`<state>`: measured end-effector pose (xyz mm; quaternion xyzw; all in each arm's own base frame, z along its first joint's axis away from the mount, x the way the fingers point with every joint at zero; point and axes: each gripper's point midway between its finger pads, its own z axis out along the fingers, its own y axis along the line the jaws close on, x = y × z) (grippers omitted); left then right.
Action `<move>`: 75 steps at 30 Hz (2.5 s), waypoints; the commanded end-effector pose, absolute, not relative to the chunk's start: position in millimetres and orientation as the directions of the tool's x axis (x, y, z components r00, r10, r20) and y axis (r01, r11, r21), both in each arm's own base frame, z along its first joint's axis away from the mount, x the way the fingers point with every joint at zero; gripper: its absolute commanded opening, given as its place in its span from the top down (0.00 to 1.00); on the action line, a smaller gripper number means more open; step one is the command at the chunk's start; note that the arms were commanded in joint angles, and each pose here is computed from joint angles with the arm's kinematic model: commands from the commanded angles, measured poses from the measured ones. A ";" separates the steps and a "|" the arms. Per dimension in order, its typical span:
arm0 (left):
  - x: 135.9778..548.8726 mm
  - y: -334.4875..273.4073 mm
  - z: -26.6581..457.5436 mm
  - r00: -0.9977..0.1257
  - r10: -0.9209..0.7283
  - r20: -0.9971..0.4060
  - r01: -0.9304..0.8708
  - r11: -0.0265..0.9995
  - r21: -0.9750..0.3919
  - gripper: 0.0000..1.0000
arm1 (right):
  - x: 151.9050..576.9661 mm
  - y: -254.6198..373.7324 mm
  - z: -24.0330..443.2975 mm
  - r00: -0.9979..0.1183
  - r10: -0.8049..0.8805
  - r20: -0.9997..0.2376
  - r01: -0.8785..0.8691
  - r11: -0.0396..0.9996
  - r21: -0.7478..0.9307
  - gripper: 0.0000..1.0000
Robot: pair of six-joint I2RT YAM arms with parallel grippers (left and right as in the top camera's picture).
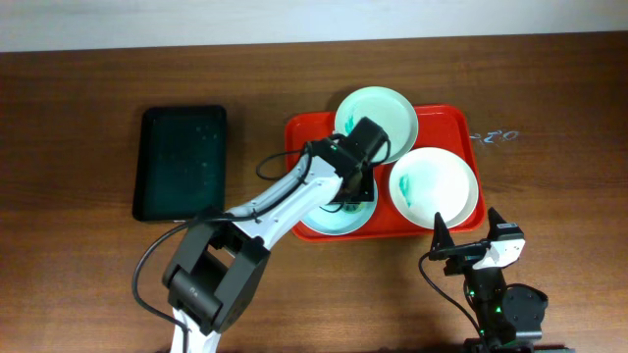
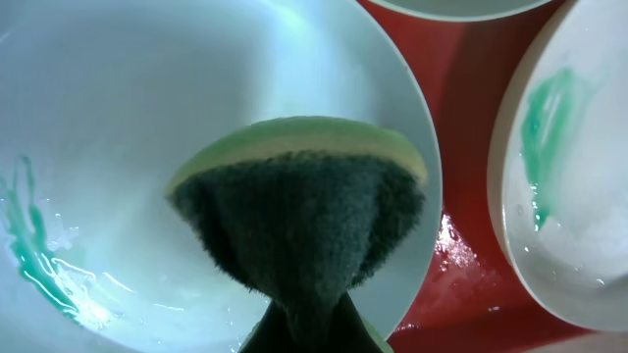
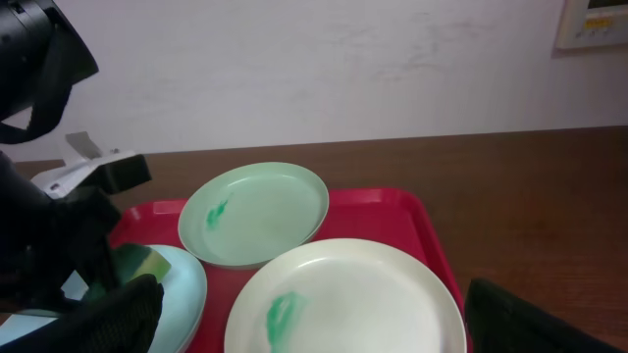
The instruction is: Clean dirty plates on tray and stack at the side
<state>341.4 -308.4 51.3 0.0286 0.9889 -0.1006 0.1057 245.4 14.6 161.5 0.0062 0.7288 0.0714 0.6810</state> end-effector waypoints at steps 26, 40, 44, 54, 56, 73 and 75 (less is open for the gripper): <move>333.6 -82.7 170.1 -0.923 -0.374 -0.095 -0.383 0.918 0.101 0.01 | 203.1 87.1 265.0 0.095 0.454 -0.886 -0.613 0.728 0.307 0.01; 321.3 -84.2 169.5 -0.926 -0.375 -0.040 -0.378 0.920 0.108 0.01 | 209.4 28.4 469.1 -0.082 0.066 -0.994 -0.164 0.983 0.079 0.02; 320.6 -87.3 169.3 -0.926 -0.377 -0.029 -0.378 0.921 0.093 0.00 | 248.4 70.8 430.0 -0.508 0.063 -0.859 -0.337 0.904 0.265 0.02; 325.8 -88.9 169.0 -0.925 -0.377 -0.046 -0.379 0.922 0.079 0.01 | 382.8 114.6 138.5 -0.987 -0.039 -0.157 -0.114 0.859 0.499 0.57; 325.9 -88.9 169.0 -0.925 -0.377 -0.047 -0.379 0.922 0.079 0.01 | 389.8 126.7 104.1 -0.991 -0.078 -0.113 -0.124 0.860 0.496 0.57; 339.3 -169.7 148.0 -0.992 -0.119 -0.037 -0.108 0.971 -0.213 0.32 | 378.2 141.2 3.5 -0.961 -0.276 -0.012 -0.263 0.901 0.347 0.88; 337.2 -190.6 131.7 -0.996 -0.083 -0.037 -0.070 0.960 -0.269 0.40 | 376.7 140.9 3.5 -0.961 -0.275 -0.006 -0.260 0.901 0.347 0.89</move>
